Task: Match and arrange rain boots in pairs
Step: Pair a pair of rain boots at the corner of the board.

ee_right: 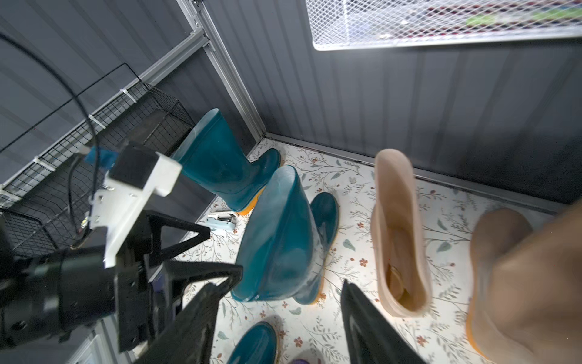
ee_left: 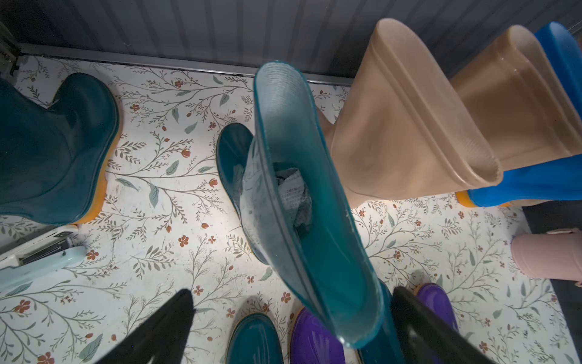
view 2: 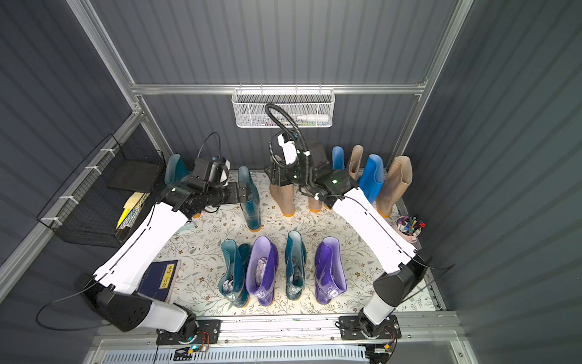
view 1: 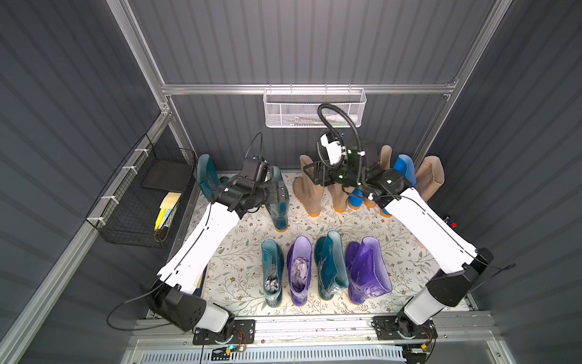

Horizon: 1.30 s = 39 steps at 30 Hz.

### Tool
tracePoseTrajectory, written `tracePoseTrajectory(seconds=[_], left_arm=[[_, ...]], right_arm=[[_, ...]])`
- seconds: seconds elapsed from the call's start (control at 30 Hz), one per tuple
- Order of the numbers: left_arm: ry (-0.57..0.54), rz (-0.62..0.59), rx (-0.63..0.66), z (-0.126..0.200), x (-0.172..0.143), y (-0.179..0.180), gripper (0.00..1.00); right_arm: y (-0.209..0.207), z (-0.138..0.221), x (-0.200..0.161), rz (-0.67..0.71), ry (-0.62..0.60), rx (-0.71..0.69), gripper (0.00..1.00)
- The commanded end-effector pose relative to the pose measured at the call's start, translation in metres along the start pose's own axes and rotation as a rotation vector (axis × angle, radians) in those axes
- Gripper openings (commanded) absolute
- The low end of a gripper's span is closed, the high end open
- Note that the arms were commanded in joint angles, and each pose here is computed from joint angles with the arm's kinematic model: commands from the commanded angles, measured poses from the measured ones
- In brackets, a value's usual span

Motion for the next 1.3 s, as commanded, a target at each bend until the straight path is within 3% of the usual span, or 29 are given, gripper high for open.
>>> tracePoseTrajectory(seconds=[0.0,0.27,0.33,0.47,0.6,0.8,1.27], left_arm=[[-0.022,-0.009,0.089,-0.003,0.009,-0.001,0.99],[0.079,-0.082,0.205,-0.048,0.007,-0.001,0.99],[0.102,-0.104,0.229,-0.057,0.006,0.0,0.95],[0.106,-0.127,0.234,-0.062,0.011,-0.002,0.71],[0.13,-0.149,0.246,-0.065,0.01,-0.002,0.37],[0.113,-0.171,0.252,-0.062,0.017,-0.002,0.0],[0.024,-0.182,0.263,-0.037,0.069,0.027,0.0]], right_arm=[[-0.009,0.02,0.001,-0.025,-0.052,-0.015,0.67],[-0.041,0.048,-0.024,-0.09,-0.042,-0.077,0.71],[-0.045,0.052,-0.023,-0.098,-0.065,-0.077,0.71],[-0.054,0.057,-0.031,-0.121,-0.06,-0.089,0.71],[-0.059,0.059,-0.037,-0.137,-0.058,-0.091,0.71],[-0.067,0.06,-0.042,-0.148,-0.049,-0.103,0.71],[-0.072,0.055,-0.046,-0.164,-0.038,-0.106,0.7]])
Point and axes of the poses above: each gripper's point midway between its finger pads, its own z axis back along the fingers, its own y axis along the line the jaws close on, x = y × z, the point moved 4 cm from there along z, back along the fingers, and after that the axes turned 1 degree about -z, right-handed, at the moved point
